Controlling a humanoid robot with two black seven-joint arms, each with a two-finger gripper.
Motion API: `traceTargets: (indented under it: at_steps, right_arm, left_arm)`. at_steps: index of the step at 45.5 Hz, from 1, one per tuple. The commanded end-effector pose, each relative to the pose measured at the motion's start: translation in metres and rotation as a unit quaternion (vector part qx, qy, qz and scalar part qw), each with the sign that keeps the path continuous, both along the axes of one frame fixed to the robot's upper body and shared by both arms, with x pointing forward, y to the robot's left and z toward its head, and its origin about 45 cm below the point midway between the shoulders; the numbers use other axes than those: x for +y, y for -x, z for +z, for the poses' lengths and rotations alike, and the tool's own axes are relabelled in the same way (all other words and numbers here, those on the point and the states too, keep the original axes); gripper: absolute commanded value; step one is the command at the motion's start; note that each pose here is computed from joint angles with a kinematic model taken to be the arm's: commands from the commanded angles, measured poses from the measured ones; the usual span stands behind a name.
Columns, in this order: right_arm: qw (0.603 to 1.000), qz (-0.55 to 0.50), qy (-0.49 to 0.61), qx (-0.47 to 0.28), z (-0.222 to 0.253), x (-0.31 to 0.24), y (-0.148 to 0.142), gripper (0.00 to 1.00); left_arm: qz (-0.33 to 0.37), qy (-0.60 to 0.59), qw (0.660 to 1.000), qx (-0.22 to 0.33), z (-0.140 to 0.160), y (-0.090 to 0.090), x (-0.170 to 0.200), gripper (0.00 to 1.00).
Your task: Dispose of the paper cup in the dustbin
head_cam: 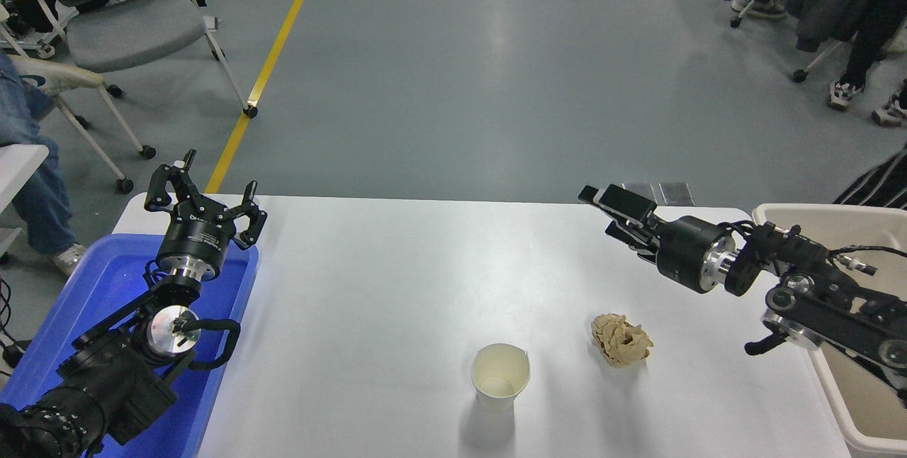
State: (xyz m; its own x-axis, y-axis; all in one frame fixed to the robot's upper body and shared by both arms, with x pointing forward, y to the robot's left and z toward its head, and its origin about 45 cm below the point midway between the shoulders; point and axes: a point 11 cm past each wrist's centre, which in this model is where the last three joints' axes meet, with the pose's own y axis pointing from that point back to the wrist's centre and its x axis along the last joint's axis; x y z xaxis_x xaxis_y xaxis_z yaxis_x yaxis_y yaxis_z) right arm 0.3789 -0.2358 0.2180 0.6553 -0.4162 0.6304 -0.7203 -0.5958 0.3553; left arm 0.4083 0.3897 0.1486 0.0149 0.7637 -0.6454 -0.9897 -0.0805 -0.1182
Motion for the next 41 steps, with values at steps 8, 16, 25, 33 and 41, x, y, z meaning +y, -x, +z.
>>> traceTargets:
  at_steps: [8, 16, 25, 33, 41]
  right_arm:
    - [0.951, 0.223, 0.213, -0.028, 0.004, 0.062, 0.009, 0.99]
    - [0.908, 0.324, 0.263, -0.022, -0.006, 0.106, 0.026, 0.99]
    - [0.865, 0.393, 0.311, -0.019, -0.029, 0.139, 0.043, 0.99]
    - [0.83, 0.418, 0.369, -0.017, -0.059, 0.123, 0.046, 0.99]
    - [0.838, 0.391, 0.381, -0.016, -0.09, 0.108, 0.035, 0.99]
  left_arm:
    - [0.0, 0.0, 1.0, 0.001, 0.0, 0.0, 0.0, 1.0]
    - [0.0, 0.001, 1.0, 0.0, 0.0, 0.0, -0.001, 1.0]
    - [0.0, 0.0, 1.0, 0.0, 0.0, 0.0, 0.0, 1.0]
    - [0.0, 0.0, 1.0, 0.0, 0.0, 0.0, 0.0, 1.0]
    - [0.0, 0.0, 1.0, 0.0, 0.0, 0.0, 0.0, 1.0]
